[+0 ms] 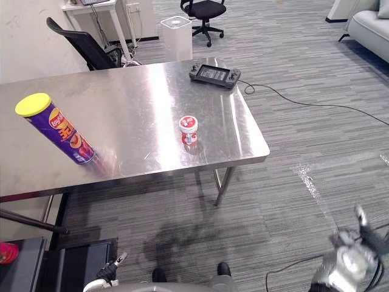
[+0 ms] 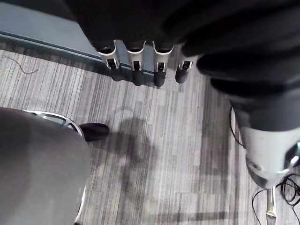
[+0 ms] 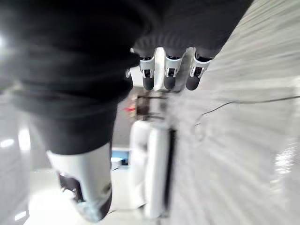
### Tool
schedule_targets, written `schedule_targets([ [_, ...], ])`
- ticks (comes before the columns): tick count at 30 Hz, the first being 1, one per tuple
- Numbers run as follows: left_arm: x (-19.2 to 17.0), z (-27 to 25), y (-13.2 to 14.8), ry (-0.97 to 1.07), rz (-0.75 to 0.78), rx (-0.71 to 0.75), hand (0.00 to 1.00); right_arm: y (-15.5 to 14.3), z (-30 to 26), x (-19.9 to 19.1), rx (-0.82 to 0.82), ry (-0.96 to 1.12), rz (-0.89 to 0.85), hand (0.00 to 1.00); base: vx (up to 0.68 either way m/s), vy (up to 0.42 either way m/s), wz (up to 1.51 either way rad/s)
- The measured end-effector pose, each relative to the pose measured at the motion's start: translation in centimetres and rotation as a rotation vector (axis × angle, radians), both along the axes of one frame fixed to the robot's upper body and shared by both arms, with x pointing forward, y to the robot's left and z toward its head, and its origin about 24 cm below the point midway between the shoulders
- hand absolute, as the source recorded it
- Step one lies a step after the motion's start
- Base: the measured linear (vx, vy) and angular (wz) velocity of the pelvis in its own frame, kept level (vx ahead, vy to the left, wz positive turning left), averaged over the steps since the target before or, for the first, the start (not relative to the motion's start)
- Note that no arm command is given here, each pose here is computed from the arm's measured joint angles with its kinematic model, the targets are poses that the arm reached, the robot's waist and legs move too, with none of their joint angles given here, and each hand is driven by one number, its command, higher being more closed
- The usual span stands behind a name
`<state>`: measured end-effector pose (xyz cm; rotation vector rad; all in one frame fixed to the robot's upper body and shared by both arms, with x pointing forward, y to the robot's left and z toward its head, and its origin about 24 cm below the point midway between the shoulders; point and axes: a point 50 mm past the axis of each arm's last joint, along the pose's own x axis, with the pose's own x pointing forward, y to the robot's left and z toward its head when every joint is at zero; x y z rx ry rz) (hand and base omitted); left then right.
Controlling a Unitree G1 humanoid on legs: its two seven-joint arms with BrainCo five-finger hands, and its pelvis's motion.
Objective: Put the gum and the chips on the shelf.
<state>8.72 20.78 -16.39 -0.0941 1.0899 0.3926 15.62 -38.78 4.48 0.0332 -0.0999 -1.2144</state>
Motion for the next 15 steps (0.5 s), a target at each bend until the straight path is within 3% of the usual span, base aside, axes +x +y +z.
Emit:
schedule_targets([
  [7, 0.4, 0.1, -0.4, -0.015, -0.05, -0.008, 0.0, 5.4, 6.3, 4.6, -0.326, -0.105, 0.358, 0.0, -0.01, -0.017, 0.05],
  [15, 0.7, 0.2, -0.6, -0.019, -0.132, -0.01, 0.0, 9.1, 5.8, 6.8, -0.312, -0.12, 0.667, 0.0, 0.0, -0.012, 0.05],
])
